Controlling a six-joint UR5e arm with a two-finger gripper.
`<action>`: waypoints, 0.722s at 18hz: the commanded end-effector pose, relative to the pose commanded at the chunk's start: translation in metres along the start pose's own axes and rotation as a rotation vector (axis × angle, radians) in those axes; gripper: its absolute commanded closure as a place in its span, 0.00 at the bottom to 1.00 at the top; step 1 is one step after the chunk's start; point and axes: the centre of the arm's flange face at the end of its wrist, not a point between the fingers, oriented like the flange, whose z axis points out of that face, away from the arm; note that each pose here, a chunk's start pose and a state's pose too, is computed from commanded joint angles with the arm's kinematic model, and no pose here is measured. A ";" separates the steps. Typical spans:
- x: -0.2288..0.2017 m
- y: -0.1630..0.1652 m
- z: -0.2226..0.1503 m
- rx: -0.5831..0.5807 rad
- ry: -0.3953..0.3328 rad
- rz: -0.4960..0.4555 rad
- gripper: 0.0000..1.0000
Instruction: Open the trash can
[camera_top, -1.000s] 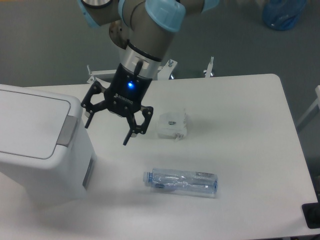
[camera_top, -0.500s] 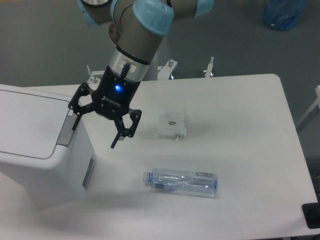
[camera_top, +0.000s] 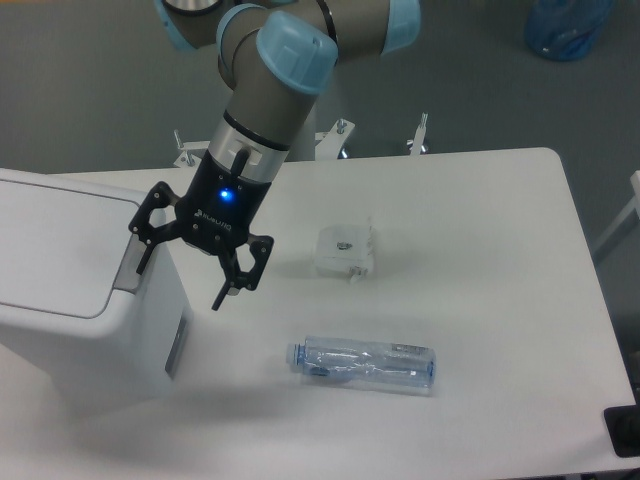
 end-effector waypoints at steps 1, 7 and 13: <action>0.000 0.000 0.000 0.000 0.000 0.000 0.00; 0.001 -0.001 -0.002 0.003 -0.002 0.003 0.00; 0.000 -0.014 -0.016 0.029 -0.023 0.039 0.00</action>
